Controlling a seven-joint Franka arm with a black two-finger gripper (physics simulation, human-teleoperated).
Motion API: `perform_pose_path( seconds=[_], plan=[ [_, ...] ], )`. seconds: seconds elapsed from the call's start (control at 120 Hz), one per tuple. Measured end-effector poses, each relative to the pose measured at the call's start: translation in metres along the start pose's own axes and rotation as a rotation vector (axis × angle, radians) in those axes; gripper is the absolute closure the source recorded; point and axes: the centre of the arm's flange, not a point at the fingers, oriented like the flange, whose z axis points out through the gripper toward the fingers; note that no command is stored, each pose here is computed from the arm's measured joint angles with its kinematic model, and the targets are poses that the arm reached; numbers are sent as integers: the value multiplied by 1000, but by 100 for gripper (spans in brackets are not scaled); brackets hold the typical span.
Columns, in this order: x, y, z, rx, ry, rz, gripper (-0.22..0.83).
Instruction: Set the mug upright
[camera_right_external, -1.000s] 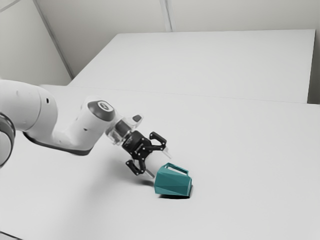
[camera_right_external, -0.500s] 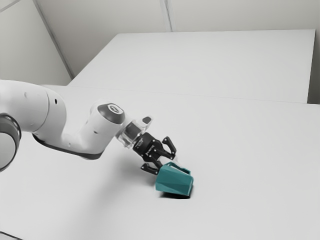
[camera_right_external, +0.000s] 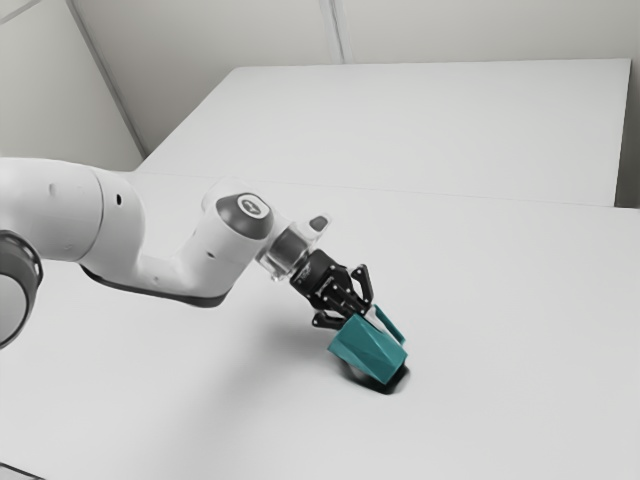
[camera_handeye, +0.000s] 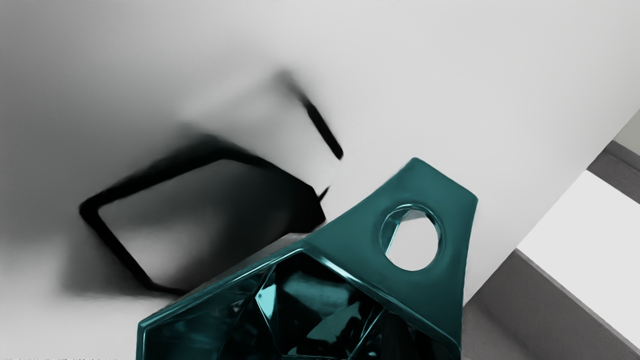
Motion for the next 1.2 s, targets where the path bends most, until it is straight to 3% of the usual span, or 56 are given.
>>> perform_pose_path(
  seconds=[0.308,0.558,0.675,0.875,1.2],
  plan=[
    [-59,66,-65,251,174,275,77],
    [-71,62,-94,617,302,431,77],
    [-68,49,-116,718,345,458,77],
    [-47,-17,-178,771,392,349,77],
    [-19,-32,-155,815,369,389,77]
  ],
)
